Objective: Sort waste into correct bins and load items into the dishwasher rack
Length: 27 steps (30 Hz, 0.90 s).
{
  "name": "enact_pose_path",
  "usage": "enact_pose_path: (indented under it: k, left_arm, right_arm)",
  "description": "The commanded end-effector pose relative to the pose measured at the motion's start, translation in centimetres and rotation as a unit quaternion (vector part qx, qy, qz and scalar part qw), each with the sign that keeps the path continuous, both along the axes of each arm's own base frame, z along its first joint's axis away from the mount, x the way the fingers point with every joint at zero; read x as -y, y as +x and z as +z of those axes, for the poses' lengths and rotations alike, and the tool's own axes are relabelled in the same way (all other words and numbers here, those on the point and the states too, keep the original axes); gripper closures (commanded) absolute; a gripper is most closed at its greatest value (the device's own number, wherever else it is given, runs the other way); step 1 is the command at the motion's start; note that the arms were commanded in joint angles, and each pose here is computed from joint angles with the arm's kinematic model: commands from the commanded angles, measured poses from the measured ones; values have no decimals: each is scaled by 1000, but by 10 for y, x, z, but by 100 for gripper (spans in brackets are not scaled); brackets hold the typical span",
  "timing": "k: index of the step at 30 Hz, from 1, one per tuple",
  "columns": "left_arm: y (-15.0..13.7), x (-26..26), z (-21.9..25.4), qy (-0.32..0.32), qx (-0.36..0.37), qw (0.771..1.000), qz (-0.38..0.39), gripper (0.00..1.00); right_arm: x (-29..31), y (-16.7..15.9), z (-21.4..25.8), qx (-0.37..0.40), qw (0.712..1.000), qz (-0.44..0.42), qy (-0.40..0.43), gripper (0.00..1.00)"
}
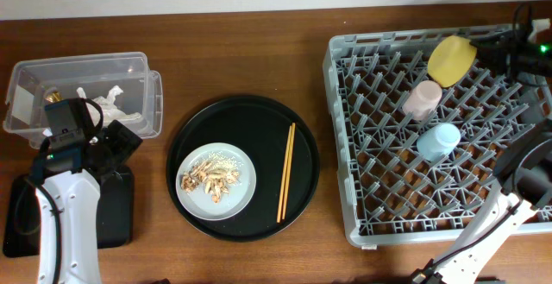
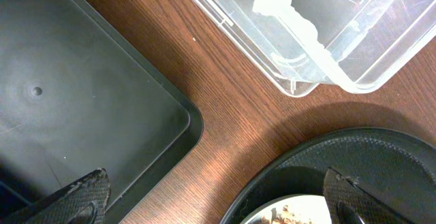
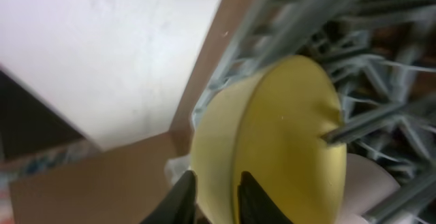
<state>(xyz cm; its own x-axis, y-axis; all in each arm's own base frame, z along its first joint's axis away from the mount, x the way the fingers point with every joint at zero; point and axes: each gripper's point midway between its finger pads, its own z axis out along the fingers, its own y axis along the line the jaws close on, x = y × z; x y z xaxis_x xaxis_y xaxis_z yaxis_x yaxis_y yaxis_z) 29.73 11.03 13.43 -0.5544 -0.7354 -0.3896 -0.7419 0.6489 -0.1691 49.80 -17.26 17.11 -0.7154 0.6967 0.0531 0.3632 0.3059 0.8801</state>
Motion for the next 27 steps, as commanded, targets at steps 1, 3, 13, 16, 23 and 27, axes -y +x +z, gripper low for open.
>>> enact_pose_path:
  k: [1, 3, 13, 16, 23, 27]
  left_arm:
    - [4, -4, 7, 7, 8, 1000, 0, 1]
    - [4, -4, 7, 7, 8, 1000, 0, 1]
    - [4, -4, 7, 7, 8, 1000, 0, 1]
    - [4, -4, 7, 7, 8, 1000, 0, 1]
    - [4, -4, 7, 7, 8, 1000, 0, 1]
    - [4, -4, 7, 7, 8, 1000, 0, 1]
  right_arm:
    - [36, -16, 0, -38, 995, -40, -80, 73]
    - [51, -25, 13, -47, 991, -63, -111, 70]
    - [53, -53, 118, -17, 947, -80, -312, 68]
    - [25, -45, 101, -51, 929, -33, -365, 84]
    - [-16, -31, 17, -183, 862, 57, -469, 96]
    - [-27, -27, -26, -208, 859, 86, -459, 96]
